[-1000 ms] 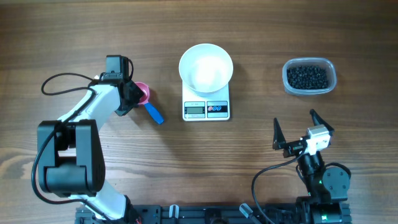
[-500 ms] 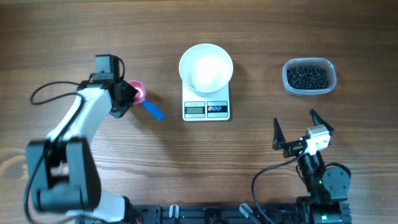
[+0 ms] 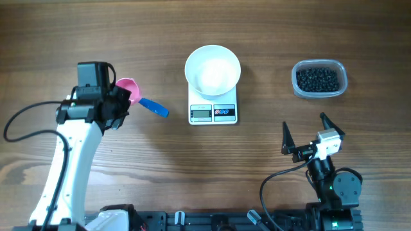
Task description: Scoop item into bowl and weigh 150g on scale
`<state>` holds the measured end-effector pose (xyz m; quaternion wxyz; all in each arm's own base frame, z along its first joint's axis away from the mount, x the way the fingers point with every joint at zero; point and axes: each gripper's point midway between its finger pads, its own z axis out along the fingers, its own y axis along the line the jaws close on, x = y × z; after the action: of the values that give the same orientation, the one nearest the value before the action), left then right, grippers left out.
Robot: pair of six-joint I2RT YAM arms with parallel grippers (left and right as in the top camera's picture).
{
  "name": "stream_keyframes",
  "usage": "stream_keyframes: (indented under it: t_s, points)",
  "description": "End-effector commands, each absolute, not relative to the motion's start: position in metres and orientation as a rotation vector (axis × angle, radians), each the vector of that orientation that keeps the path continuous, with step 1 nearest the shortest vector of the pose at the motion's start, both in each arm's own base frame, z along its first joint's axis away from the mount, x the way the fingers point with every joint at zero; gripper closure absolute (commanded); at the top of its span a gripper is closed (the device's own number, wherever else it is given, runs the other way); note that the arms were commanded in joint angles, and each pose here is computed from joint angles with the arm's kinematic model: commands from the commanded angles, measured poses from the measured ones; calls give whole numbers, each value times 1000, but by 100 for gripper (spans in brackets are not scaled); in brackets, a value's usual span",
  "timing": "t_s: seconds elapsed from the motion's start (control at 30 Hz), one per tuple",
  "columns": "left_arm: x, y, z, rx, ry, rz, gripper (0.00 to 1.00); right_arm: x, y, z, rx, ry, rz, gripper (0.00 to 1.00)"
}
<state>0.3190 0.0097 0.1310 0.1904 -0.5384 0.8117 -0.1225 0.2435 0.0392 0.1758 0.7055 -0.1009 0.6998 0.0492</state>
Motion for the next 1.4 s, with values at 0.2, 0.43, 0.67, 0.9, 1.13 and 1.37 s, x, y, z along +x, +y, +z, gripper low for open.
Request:
stream_keyframes:
  t_s: [0.2,0.43,0.67,0.9,1.13,1.37]
  points:
    - [308,-6,134,-1682,2215,-394,96,242,48,176,309,1583,708,0]
    - [306,-7,133,-1682,2224,-389,96,228,82,180,616,1599,1305,0]
    - [306,-8,133,-1678,2230,-392,96,221,94,196,280,1585,1159,0]
    - [301,-8,131,-1690,2245,-375,96,217,99,199,189,1689,1073,1]
    - [300,-23,132,-1688,2292,-477,96,210,123,209,53,1880,1152,1]
    - [301,-46,136,-1615,2354,-554,96,203,155,223,-105,1995,1437,0]
